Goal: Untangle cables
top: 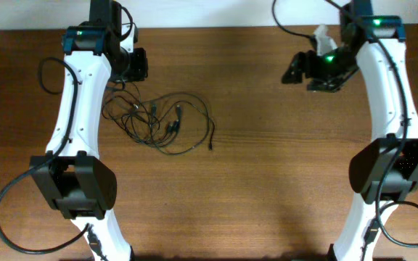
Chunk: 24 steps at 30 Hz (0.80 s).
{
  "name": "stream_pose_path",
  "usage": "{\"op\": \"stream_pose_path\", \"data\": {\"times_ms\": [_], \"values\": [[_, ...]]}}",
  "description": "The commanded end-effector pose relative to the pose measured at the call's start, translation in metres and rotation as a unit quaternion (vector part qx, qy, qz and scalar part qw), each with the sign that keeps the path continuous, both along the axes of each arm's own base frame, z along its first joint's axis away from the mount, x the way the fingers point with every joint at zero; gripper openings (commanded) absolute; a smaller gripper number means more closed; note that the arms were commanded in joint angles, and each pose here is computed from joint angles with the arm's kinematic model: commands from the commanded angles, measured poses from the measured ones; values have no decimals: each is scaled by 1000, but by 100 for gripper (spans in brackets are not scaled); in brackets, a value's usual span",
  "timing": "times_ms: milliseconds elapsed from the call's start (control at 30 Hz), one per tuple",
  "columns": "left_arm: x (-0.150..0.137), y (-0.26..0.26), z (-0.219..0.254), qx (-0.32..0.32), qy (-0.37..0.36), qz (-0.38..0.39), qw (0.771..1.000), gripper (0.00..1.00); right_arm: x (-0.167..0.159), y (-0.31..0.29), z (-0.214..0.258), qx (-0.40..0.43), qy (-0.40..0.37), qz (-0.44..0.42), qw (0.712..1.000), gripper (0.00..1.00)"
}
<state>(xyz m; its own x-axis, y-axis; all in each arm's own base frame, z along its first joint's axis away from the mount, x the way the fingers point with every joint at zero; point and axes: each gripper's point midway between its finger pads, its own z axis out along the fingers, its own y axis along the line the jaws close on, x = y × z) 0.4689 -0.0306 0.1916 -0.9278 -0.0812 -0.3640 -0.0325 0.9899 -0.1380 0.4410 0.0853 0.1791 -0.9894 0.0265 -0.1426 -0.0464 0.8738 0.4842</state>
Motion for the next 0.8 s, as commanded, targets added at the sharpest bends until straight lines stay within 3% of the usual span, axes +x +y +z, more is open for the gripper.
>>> {"op": "stream_pose_path", "data": {"times_ms": [0,133,167,233,367,467,633,700,767], "values": [[-11,-2,20,0,-7,-15,1000,31,-8,41,-1,23,0,50,998,83],[-50,5,-25,2,100,44,994,16,-2,26,-6,-7,9,8,1000,86],[-57,4,-39,1,119,53,991,16,-1,23,-6,-7,9,6,1000,86],[-65,0,-70,-5,144,57,988,24,0,20,-6,-7,8,3,1000,86],[-53,-26,-124,-26,108,29,993,43,1,20,-6,-7,4,3,1000,86],[-45,-38,-145,-24,75,18,997,41,1,20,-6,-7,5,3,1000,86],[-38,-26,-141,13,61,33,998,39,1,21,-6,-7,3,4,1000,86],[-25,-23,-97,21,40,37,998,51,1,21,-6,-7,4,4,1000,86],[-23,-13,-73,46,29,58,997,55,1,21,-6,-7,4,4,1000,87]]}}
